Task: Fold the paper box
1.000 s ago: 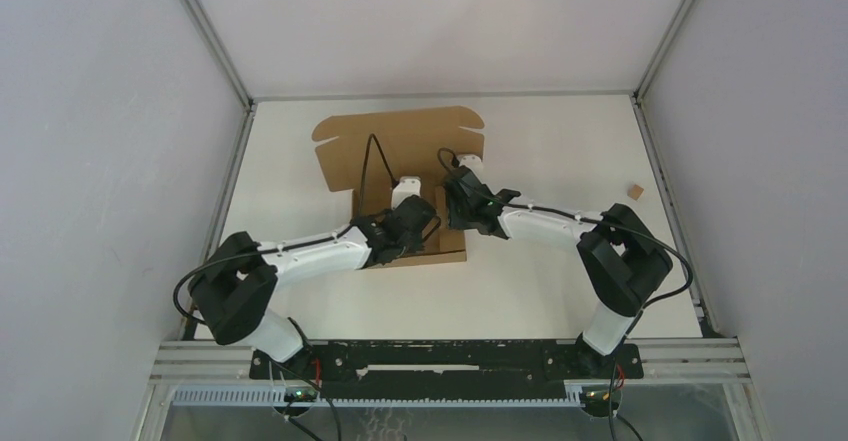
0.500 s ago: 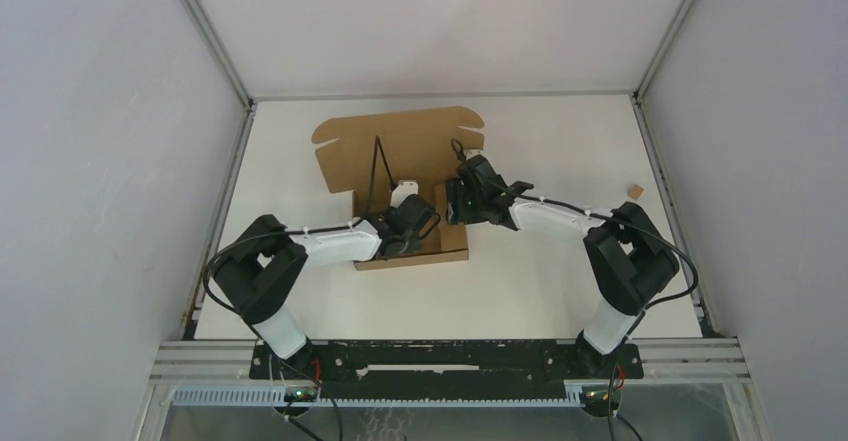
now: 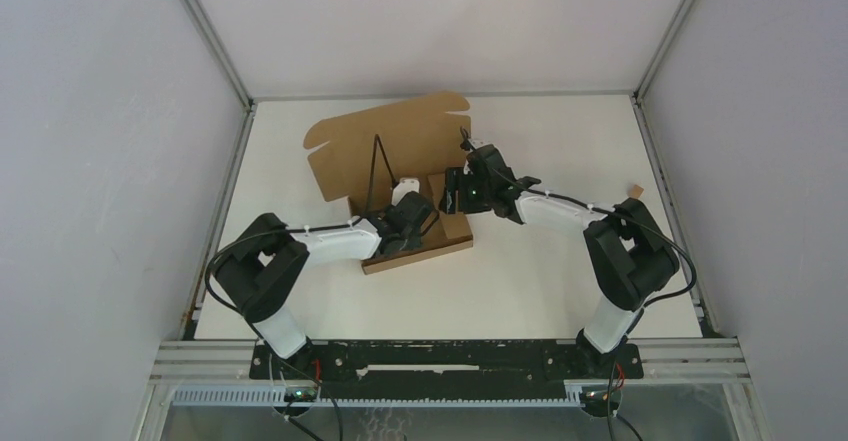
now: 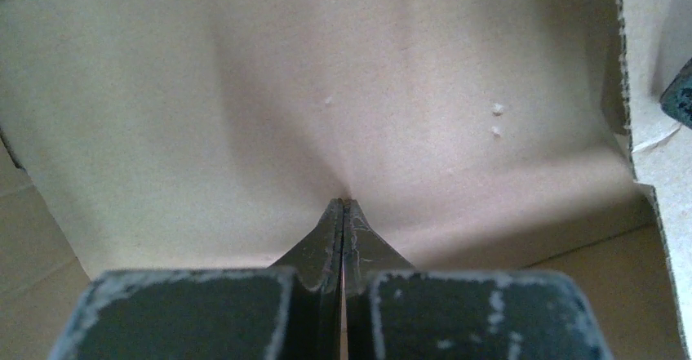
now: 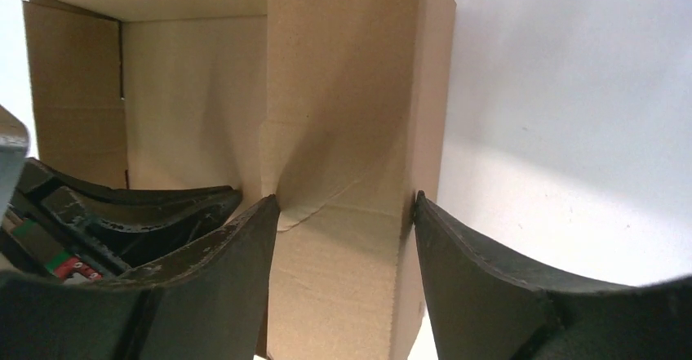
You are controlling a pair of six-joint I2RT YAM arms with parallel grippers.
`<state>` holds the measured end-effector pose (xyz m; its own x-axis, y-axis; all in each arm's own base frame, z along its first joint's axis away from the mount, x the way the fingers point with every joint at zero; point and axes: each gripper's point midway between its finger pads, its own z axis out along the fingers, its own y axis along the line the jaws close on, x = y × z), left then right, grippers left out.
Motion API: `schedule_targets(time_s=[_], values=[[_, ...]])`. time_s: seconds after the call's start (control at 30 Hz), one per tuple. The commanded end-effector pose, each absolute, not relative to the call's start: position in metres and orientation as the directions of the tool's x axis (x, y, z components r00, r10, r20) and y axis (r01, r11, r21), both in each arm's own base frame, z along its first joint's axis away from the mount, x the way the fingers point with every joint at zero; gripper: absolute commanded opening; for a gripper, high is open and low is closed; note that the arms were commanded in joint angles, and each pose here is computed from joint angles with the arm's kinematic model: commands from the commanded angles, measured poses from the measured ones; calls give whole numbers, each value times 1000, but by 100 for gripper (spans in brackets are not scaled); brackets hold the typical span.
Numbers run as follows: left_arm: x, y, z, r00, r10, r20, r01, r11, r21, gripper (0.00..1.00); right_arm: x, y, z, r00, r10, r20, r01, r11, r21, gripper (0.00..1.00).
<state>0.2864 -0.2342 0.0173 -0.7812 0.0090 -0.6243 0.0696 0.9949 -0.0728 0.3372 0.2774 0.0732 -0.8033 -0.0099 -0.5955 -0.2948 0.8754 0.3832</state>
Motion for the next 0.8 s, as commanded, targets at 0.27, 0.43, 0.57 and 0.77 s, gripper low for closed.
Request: schedule_targets(time_s=[0.27, 0.43, 0.57, 0.77], values=[[282, -238, 7, -795, 37, -606, 113, 990, -89, 0, 366, 299, 80, -771, -16, -637, -353, 843, 406, 73], [282, -240, 6, -796, 41, -604, 123, 988, -94, 0, 377, 294, 76, -755, -31, -655, -344, 869, 356, 74], [281, -243, 6, -798, 49, -601, 136, 986, -101, 0, 388, 292, 82, -720, -25, -694, -349, 877, 329, 78], [279, -244, 5, -797, 56, -601, 152, 982, -110, 0, 406, 300, 96, -676, -2, -737, -428, 815, 391, 75]])
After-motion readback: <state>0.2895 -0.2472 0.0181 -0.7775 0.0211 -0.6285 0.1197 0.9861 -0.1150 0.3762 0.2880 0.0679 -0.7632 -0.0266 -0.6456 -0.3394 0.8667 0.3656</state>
